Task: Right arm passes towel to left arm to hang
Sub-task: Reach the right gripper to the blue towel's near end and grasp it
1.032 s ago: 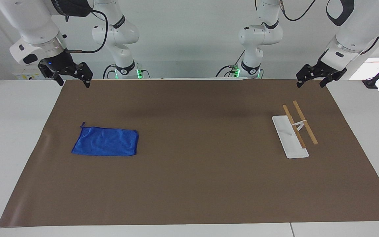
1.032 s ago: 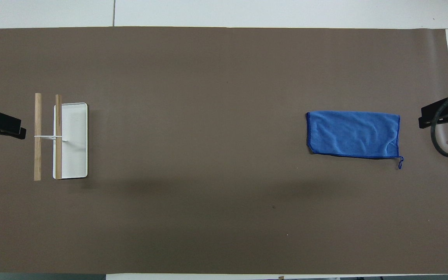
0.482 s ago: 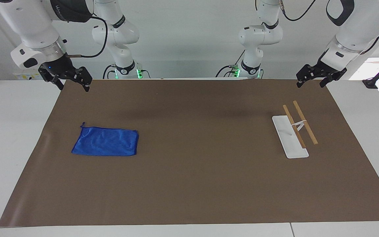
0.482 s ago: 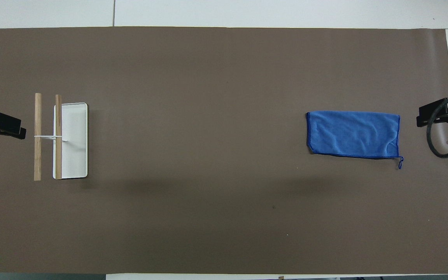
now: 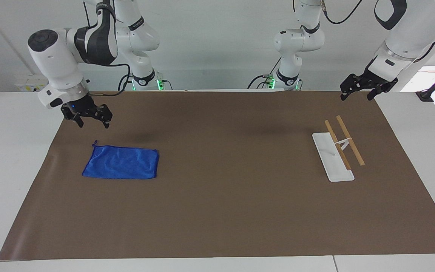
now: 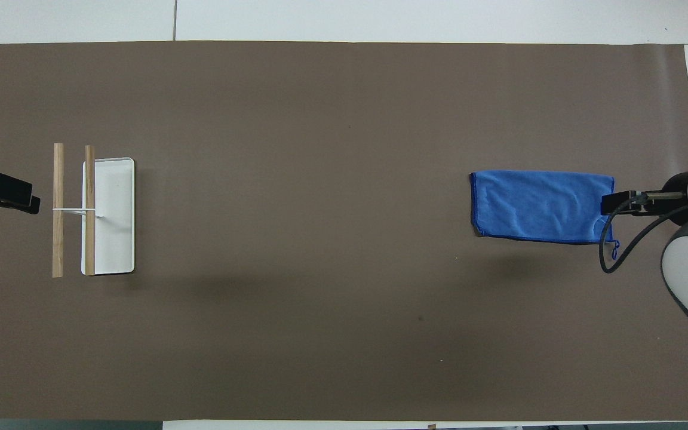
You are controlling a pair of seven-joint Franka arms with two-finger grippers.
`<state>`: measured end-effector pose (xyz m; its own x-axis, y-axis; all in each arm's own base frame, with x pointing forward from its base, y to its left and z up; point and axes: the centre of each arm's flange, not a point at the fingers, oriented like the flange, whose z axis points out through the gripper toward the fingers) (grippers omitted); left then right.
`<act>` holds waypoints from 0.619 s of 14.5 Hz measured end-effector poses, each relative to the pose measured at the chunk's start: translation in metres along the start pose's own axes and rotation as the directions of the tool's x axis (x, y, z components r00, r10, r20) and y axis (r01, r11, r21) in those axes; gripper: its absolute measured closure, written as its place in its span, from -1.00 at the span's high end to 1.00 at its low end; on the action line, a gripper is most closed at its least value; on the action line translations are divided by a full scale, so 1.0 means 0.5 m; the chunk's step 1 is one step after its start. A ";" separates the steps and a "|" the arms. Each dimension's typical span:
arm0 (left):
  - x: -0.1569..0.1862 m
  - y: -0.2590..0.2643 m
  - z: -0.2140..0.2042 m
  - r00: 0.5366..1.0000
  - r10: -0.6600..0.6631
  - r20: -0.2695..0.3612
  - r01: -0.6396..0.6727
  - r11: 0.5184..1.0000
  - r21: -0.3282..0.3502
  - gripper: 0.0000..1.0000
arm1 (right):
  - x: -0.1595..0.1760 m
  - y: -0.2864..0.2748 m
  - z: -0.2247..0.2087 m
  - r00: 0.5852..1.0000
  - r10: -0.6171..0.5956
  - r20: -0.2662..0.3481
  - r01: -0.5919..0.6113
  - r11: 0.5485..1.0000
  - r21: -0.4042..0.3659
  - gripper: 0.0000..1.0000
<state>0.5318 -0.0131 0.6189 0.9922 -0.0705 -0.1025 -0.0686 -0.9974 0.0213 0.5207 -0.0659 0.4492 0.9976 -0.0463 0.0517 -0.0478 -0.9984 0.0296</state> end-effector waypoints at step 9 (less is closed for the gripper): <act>0.000 0.000 0.000 1.000 0.000 0.000 0.000 1.000 0.000 1.00 | -0.005 0.016 0.254 0.998 0.013 -0.061 -0.014 1.000 -0.008 1.00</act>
<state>0.5318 -0.0131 0.6189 0.9922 -0.0705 -0.1025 -0.0686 -0.9974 0.0213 0.5241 -0.0778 0.3223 0.9919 -0.0573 0.1131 -0.0618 -0.9974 0.0365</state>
